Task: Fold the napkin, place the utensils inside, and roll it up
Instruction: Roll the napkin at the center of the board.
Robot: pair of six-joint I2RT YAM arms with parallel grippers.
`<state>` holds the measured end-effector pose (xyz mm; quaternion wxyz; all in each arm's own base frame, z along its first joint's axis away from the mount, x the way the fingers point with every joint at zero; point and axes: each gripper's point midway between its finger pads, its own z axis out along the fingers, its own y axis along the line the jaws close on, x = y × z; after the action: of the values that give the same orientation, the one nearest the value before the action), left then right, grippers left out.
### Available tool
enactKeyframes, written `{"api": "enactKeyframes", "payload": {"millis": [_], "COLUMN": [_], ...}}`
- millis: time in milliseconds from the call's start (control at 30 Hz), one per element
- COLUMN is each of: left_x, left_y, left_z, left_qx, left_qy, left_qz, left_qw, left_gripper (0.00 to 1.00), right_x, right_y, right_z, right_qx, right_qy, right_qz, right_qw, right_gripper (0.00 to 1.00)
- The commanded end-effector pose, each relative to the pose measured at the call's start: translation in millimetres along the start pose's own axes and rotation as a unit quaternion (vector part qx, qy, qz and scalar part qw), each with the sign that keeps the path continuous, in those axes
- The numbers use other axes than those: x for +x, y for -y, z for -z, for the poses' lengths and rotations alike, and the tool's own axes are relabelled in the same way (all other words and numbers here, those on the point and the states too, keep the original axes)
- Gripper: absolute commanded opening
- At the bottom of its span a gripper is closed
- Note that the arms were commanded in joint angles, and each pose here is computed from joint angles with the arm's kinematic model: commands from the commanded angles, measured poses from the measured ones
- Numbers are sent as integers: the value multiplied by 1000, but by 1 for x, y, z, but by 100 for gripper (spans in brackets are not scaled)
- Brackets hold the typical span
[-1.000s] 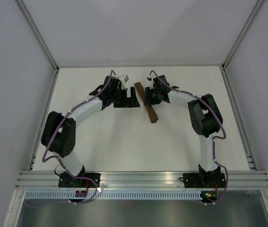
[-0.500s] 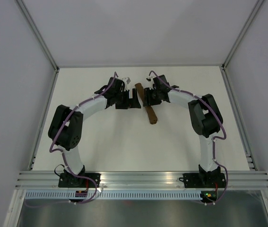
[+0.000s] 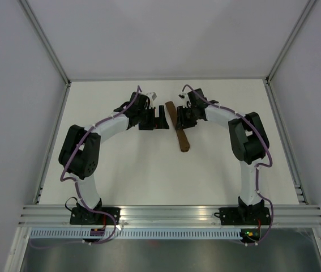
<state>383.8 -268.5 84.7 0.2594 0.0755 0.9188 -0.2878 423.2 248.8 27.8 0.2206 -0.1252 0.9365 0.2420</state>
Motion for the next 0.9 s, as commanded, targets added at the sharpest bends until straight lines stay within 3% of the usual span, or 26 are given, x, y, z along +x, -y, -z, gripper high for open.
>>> {"api": "enactKeyframes", "payload": {"millis": [0,267,400,467,867], "left_x": [-12,-11,-12,-11,-19], "left_y": [8,8,8,7,0], "left_z": [-2,-3,-4,-5,-17], "left_qx": [7,7,7,6,-14], "left_qy": [12,9,9,7,11], "left_qz": [15,13,8,9,24], "left_qw": [1000,1000,1000,1000,1000], "left_gripper": [100,100,100,100,100], "right_x": [2,5,-7,-13,-14], "right_y": [-2,5,-1,-2,2], "right_z": [17,16,26,30,28], "right_qx": [-8,-29,-35,-32,-22], "right_qy": [-19,-25,-8,-2,-7], "right_qz": [-29,-51,-37,-33,-29], "right_qw": [999,998,999,999,999], "right_gripper": [40,20,38,42,45]}}
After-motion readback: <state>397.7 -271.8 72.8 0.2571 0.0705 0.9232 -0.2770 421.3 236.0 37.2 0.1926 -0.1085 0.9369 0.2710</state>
